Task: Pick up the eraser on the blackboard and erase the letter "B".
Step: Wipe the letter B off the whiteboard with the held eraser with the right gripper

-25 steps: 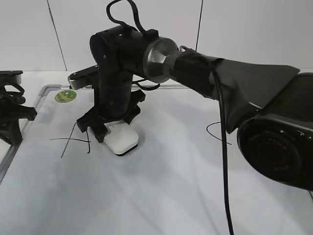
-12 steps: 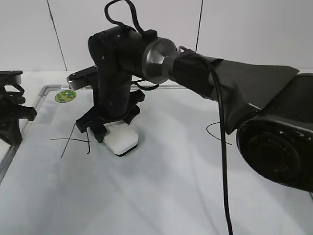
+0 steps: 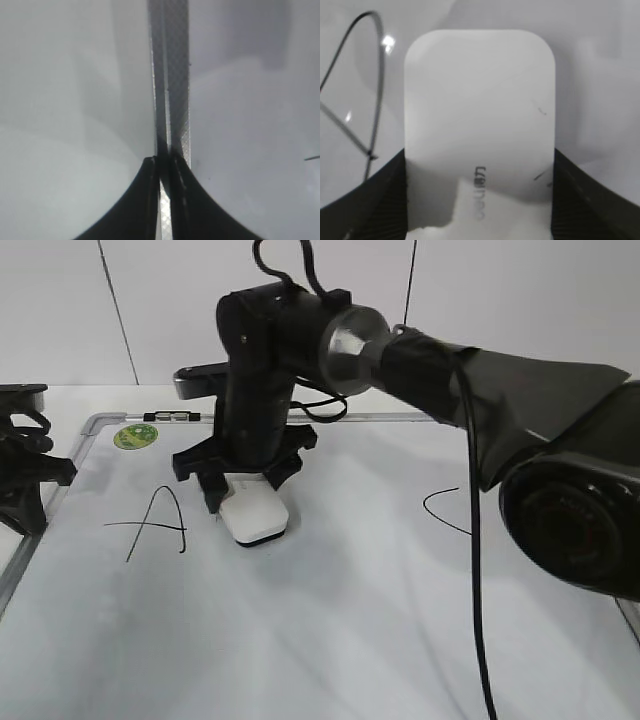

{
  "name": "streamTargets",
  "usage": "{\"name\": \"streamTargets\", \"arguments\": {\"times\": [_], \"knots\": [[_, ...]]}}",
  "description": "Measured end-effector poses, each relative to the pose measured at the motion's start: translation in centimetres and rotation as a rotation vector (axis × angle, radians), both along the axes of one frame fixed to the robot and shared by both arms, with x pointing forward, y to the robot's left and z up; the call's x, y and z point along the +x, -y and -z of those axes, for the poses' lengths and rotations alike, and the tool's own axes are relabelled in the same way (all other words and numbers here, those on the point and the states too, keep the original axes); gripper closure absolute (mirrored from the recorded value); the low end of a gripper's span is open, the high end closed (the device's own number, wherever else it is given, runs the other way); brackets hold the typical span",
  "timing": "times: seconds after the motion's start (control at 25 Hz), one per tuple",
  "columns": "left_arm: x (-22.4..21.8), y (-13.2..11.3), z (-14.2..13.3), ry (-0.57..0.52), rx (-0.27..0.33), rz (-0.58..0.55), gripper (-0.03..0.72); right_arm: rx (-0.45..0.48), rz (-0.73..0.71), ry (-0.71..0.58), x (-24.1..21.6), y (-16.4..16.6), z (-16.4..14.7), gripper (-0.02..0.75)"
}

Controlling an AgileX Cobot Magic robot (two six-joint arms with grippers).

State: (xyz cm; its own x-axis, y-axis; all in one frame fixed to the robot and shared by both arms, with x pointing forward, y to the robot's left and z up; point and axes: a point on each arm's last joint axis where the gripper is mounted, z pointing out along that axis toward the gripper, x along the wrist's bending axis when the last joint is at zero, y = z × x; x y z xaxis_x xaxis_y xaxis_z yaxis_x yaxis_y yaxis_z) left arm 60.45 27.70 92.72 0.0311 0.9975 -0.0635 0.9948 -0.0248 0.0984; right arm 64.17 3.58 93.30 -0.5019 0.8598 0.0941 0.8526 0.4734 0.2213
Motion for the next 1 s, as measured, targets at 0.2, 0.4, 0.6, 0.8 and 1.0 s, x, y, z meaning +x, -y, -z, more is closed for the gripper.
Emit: {"name": "streamTargets", "arguments": {"times": [0.2, 0.4, 0.6, 0.8, 1.0], "knots": [[0.0, 0.0, 0.0, 0.0, -0.001, -0.001, 0.673, 0.017, 0.116, -0.002, 2.9, 3.6, -0.1, 0.198], [0.0, 0.0, 0.0, 0.0, -0.001, -0.001, 0.673, 0.017, 0.152, 0.006, 3.8, 5.0, -0.2, 0.198], [0.0, 0.0, 0.0, 0.0, -0.001, -0.001, 0.673, 0.033, 0.127, 0.009, 3.6, 5.1, -1.1, 0.198], [0.0, 0.0, 0.0, 0.0, -0.001, -0.001, 0.673, 0.035, 0.127, 0.012, 2.9, 5.5, -3.7, 0.198], [0.0, 0.0, 0.0, 0.0, -0.001, -0.001, 0.673, 0.076, 0.105, 0.075, 1.6, 4.8, -7.6, 0.198]]}}
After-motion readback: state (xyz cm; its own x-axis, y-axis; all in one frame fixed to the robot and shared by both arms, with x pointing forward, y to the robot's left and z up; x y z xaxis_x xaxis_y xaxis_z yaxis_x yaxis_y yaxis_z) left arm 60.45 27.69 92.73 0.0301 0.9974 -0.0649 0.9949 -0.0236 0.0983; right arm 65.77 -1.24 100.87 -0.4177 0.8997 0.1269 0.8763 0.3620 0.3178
